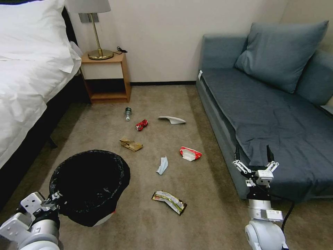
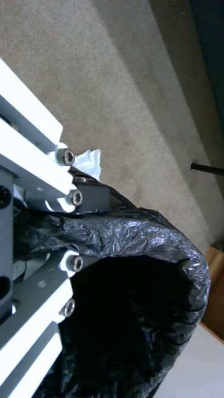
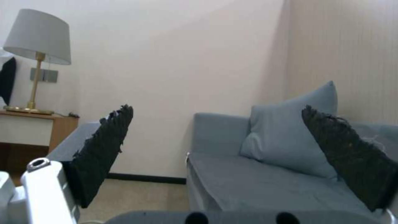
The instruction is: Pick up the trash bin, then pick up the garbage on the floor and place it into the trash bin.
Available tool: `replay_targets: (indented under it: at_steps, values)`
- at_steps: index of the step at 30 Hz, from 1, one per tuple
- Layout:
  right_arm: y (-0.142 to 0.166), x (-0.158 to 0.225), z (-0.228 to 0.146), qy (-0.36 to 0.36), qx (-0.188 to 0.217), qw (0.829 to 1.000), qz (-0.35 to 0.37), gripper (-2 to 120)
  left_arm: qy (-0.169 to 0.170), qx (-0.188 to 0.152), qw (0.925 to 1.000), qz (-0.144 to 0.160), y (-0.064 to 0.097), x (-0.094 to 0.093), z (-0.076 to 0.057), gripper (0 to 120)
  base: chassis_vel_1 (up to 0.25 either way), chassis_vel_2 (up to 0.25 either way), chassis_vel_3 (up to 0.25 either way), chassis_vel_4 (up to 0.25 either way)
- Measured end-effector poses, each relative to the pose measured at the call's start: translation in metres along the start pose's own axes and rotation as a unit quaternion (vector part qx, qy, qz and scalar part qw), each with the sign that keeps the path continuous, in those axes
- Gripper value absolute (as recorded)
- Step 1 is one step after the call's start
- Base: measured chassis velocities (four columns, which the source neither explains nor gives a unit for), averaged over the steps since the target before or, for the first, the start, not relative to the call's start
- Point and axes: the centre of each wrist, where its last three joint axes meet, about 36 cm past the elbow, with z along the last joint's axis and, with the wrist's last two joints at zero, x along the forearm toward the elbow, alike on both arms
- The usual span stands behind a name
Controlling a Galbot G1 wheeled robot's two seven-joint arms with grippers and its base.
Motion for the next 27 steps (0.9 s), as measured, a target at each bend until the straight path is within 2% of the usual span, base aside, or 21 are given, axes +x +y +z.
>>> replay_targets:
  at_steps: [27]
  values:
    - [-0.0001,0.0001,0.0032,-0.002,0.0,1.0,-0.001,100,-0.012,0.014,0.9998,0.003,-0.0003,-0.0025,0.0025,5,0.0,0.0,0.0,0.0]
